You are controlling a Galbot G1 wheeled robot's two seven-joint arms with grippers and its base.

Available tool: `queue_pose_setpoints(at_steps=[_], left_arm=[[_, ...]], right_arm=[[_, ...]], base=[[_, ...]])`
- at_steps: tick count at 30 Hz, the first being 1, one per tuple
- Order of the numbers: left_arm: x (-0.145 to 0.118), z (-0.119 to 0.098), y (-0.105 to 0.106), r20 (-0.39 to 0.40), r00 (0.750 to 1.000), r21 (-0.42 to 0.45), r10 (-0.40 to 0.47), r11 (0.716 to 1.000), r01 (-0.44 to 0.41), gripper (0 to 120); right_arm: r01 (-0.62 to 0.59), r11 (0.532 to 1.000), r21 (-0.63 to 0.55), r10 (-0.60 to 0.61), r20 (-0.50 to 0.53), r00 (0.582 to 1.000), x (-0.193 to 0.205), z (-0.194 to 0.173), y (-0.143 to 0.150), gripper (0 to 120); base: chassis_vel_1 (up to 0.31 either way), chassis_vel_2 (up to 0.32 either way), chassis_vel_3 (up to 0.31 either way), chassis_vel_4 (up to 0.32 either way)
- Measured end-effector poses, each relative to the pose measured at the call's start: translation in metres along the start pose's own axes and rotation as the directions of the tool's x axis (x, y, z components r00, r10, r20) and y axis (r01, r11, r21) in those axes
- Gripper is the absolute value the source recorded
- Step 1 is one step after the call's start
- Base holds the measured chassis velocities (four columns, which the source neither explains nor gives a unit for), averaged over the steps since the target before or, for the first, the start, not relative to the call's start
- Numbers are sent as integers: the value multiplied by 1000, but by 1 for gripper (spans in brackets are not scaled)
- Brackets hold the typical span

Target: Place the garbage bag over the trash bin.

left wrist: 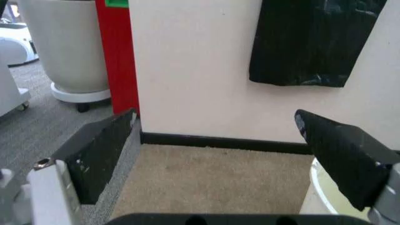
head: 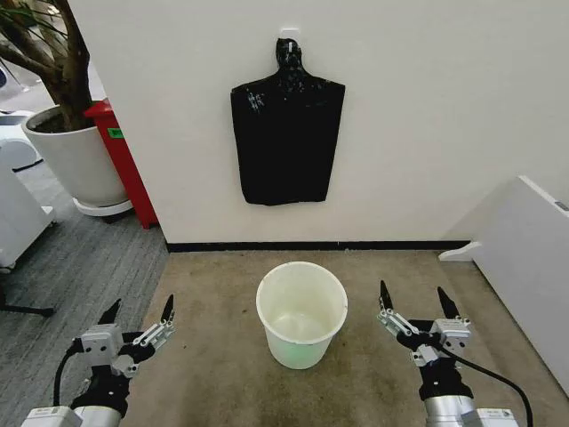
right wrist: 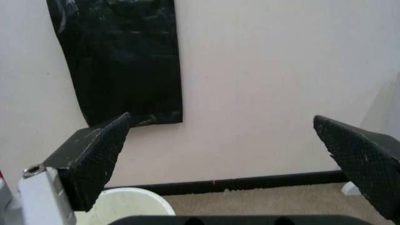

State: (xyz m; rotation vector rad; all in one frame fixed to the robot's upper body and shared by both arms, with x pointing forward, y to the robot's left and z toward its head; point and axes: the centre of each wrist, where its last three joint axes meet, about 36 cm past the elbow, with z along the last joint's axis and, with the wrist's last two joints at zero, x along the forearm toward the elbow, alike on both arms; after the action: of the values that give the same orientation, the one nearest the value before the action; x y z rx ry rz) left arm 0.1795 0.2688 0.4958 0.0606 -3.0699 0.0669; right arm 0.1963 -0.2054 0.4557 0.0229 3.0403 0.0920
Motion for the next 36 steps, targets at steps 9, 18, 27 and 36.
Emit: queue_pose_setpoints(at_steps=[9, 18, 27, 36], left_arm=[[-3, -1, 0, 39, 998, 74, 44, 996, -47, 100], [-3, -1, 1, 44, 998, 68, 47, 996, -50, 100], [-4, -2, 5, 79, 994, -84, 73, 994, -67, 100], [-4, -2, 5, 80, 994, -91, 75, 994, -67, 100]], right_arm=[[3, 1000, 6, -3, -5, 1000, 0, 4, 0, 100], [3, 1000, 6, -3, -7, 1000, 0, 5, 1, 100], [3, 1000, 6, -3, -8, 1000, 0, 6, 1, 100], [5, 1000, 8, -5, -8, 1000, 0, 7, 1, 100]], base=[[0, 0, 0, 0], [0, 0, 0, 0], [0, 0, 0, 0], [0, 0, 0, 0]])
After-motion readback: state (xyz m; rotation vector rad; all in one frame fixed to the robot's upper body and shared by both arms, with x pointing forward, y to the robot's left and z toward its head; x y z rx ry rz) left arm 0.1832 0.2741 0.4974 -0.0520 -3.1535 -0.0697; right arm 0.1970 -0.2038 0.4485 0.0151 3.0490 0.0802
